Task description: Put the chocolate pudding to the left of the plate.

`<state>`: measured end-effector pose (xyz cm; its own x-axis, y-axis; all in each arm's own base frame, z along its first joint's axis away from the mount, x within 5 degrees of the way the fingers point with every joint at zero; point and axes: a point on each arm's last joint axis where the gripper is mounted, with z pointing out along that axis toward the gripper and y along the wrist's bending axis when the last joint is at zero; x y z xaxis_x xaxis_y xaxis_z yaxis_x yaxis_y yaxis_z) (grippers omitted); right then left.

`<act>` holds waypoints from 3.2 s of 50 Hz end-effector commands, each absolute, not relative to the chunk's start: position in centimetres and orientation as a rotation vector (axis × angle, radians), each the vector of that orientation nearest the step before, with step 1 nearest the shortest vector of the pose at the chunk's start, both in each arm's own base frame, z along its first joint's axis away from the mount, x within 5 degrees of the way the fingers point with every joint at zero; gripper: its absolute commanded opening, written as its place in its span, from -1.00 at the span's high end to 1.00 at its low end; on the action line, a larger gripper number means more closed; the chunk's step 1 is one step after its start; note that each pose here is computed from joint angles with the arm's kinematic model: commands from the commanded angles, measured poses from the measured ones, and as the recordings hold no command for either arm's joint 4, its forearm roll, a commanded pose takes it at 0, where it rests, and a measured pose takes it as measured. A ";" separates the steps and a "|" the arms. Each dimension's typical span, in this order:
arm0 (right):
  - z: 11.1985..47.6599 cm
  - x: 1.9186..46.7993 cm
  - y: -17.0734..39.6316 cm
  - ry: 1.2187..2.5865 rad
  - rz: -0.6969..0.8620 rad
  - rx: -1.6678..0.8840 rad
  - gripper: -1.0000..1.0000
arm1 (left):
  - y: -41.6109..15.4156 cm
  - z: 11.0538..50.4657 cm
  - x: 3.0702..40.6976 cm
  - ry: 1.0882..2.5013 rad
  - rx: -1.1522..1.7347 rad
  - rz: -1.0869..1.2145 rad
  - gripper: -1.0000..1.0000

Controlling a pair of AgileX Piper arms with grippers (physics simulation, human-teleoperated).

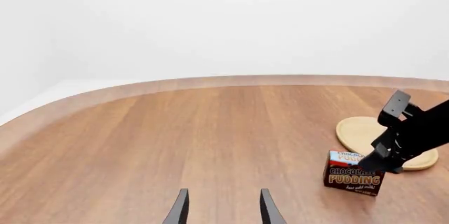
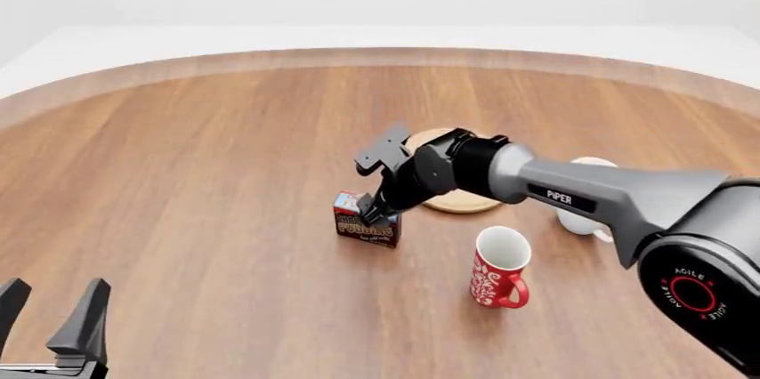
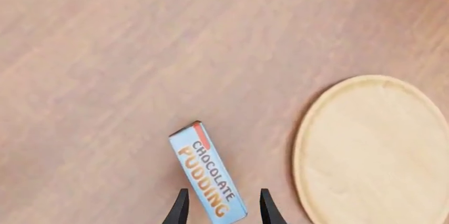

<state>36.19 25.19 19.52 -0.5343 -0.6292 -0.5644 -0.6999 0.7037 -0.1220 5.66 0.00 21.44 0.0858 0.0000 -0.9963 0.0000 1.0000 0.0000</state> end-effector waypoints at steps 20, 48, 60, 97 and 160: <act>17.9 36.3 25.2 2.348 0.162 -0.993 -1.00 | 0.0 21.4 5.7 1.485 0.000 0.000 -1.00; 16.7 35.7 25.8 2.359 0.174 -0.996 1.00 | 0.0 21.4 5.7 1.485 0.000 0.000 -1.00; 18.5 33.5 26.2 2.312 0.215 -0.986 1.00 | 0.0 21.4 5.7 1.485 0.000 0.000 -1.00; 29.8 35.8 24.2 2.172 0.173 -0.958 1.00 | 0.0 21.4 5.7 1.485 0.000 0.000 -1.00; 21.9 48.7 28.0 2.248 0.103 -0.965 1.00 | 0.0 21.4 5.7 1.485 0.000 0.000 -1.00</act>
